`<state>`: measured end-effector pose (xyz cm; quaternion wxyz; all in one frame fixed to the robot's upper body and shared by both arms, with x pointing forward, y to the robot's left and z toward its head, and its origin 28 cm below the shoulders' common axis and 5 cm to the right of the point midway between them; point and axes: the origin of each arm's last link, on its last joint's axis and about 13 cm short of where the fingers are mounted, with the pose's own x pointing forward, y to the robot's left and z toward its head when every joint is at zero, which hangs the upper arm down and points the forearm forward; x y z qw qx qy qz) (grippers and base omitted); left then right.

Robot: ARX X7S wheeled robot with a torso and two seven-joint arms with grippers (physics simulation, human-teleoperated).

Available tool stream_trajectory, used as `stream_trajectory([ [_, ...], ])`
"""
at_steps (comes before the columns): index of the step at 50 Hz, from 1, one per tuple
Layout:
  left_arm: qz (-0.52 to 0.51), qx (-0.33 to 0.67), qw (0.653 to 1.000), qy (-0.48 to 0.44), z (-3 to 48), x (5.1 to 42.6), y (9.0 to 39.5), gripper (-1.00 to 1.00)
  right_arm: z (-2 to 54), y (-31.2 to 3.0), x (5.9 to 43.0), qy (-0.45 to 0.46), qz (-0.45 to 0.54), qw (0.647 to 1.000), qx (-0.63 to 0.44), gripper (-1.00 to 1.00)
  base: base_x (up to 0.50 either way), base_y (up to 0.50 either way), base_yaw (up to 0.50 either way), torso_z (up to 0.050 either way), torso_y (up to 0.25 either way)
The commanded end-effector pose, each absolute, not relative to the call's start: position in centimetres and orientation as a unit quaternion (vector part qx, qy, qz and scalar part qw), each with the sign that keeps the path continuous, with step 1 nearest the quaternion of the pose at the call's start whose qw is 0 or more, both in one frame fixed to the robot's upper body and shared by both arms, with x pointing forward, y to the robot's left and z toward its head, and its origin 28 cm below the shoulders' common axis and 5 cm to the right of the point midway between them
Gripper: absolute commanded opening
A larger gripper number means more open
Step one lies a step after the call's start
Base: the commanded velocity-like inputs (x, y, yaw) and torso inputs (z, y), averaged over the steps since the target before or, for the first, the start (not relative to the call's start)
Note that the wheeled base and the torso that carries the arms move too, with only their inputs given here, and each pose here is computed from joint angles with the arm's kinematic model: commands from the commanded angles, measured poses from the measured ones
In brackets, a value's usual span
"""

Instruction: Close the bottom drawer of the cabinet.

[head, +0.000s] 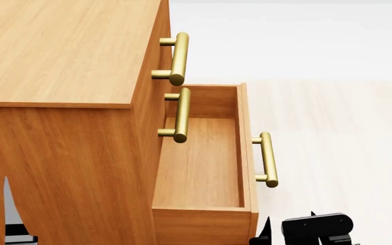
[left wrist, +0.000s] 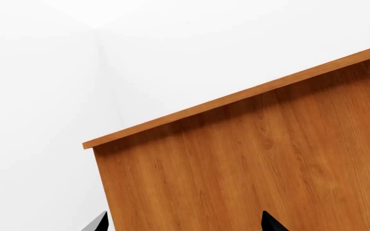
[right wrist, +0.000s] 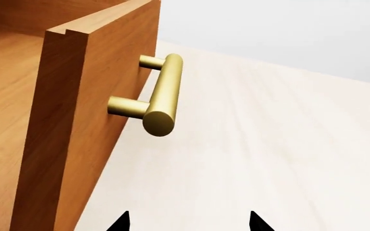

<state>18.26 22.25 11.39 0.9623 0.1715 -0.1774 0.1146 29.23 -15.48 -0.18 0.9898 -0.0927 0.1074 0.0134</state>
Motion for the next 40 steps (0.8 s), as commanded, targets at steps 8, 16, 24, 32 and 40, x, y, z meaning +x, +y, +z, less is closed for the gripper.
stream_trajectory([
  [8,0.117,0.171,0.962,-0.179,11.5,18.2,22.3,1.00,-0.6,-12.0,28.6,0.109,0.095,0.984,-0.105,1.00,0.00,0.00,0.00,-0.002,0.000],
  [16,0.116,0.172,0.962,-0.179,11.4,18.3,22.3,1.00,0.0,-11.2,28.5,0.098,0.116,0.982,-0.108,1.00,0.00,0.00,0.00,0.000,0.000],
  [24,0.117,0.172,0.961,-0.179,11.4,18.2,22.3,1.00,0.6,-10.2,28.5,0.088,0.138,0.980,-0.115,1.00,0.00,0.00,0.00,0.000,0.000],
  [32,0.117,0.173,0.961,-0.180,11.5,18.2,22.3,1.00,1.5,-9.5,28.6,0.078,0.154,0.978,-0.114,1.00,0.00,0.00,0.00,0.000,0.000],
  [40,0.116,0.173,0.962,-0.179,11.4,18.1,22.3,1.00,1.8,-8.8,28.9,0.078,0.164,0.975,-0.125,1.00,0.00,0.00,0.00,0.000,0.000],
])
